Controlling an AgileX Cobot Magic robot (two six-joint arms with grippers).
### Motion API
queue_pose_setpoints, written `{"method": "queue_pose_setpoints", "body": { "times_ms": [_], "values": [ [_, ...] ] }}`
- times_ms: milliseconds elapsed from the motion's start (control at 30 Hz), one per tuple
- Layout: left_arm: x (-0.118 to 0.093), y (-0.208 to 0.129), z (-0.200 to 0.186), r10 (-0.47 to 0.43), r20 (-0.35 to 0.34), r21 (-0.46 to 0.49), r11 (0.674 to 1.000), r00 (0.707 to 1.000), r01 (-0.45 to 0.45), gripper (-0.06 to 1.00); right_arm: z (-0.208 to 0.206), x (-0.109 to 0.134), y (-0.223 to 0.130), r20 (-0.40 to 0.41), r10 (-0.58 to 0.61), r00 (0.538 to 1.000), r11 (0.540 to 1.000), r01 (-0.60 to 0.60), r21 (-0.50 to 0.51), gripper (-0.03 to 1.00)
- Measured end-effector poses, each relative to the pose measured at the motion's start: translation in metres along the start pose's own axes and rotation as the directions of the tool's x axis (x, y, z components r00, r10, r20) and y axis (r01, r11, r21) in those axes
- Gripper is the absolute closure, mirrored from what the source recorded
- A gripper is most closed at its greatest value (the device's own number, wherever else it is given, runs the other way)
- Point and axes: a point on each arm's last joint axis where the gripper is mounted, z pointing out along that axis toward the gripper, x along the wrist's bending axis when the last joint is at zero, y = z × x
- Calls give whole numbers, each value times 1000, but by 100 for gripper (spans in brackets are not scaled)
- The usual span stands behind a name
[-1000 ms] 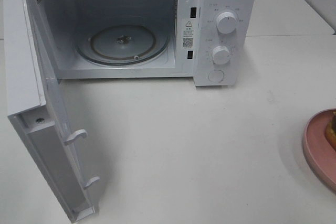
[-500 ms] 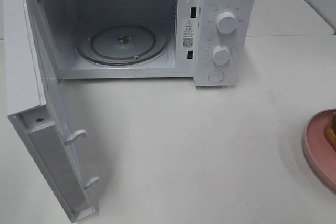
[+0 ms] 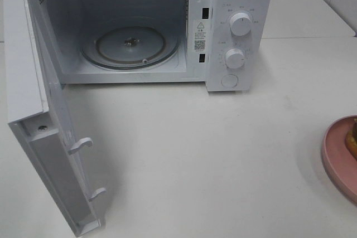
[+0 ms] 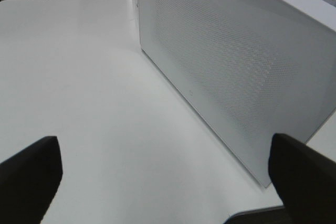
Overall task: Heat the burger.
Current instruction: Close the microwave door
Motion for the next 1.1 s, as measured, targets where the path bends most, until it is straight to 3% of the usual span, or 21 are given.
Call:
{"method": "queue_pose_setpoints", "body": {
  "times_ms": [1100],
  "values": [
    [0,0,0,0,1,0,1000,1000,0,-4,0,0,0,0,0,1000,1000,0,0,20]
  ]
}}
